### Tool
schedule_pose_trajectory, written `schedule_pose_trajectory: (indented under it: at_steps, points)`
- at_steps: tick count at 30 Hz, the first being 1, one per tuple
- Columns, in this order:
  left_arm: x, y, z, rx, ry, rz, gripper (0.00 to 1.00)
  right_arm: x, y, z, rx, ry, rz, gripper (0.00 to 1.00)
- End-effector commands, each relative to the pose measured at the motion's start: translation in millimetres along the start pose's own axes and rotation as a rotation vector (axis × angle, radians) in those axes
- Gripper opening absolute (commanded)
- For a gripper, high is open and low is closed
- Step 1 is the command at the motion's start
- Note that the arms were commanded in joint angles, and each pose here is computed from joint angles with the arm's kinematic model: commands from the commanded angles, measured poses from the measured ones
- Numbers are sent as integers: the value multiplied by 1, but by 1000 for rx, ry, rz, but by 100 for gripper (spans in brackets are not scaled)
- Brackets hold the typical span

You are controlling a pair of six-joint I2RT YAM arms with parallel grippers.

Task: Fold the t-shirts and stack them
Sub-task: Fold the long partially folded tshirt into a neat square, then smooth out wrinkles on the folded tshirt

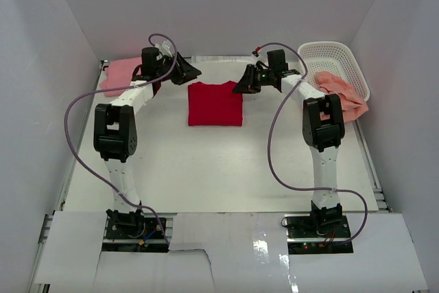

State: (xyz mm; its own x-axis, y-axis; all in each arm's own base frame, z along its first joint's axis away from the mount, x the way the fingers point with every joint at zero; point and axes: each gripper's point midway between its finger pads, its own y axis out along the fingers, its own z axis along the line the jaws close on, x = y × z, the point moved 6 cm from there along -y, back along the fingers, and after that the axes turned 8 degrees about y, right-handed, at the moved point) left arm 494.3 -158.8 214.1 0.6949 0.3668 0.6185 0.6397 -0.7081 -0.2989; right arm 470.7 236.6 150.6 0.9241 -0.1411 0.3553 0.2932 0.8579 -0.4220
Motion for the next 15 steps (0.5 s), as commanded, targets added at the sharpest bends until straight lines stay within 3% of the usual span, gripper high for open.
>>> schedule_pose_trajectory:
  at_steps: [1, 3, 4, 7, 15]
  points:
    - [-13, 18, -16, -160, 66, 70, 48, 6, 9, 10, 54, -70, -11, 18]
    - [-22, 32, -18, -183, 87, 92, 39, 6, 13, 10, 61, -63, -4, 8]
    - [-25, 36, -17, -180, 98, 95, 28, 5, 17, 5, 59, -52, 2, 8]
    - [-38, 53, -10, -177, 99, 118, 17, 6, 26, -1, 68, -40, 10, 8]
    - [-63, 74, 27, -102, 59, 167, 12, 3, 44, -27, 48, 5, 29, 8]
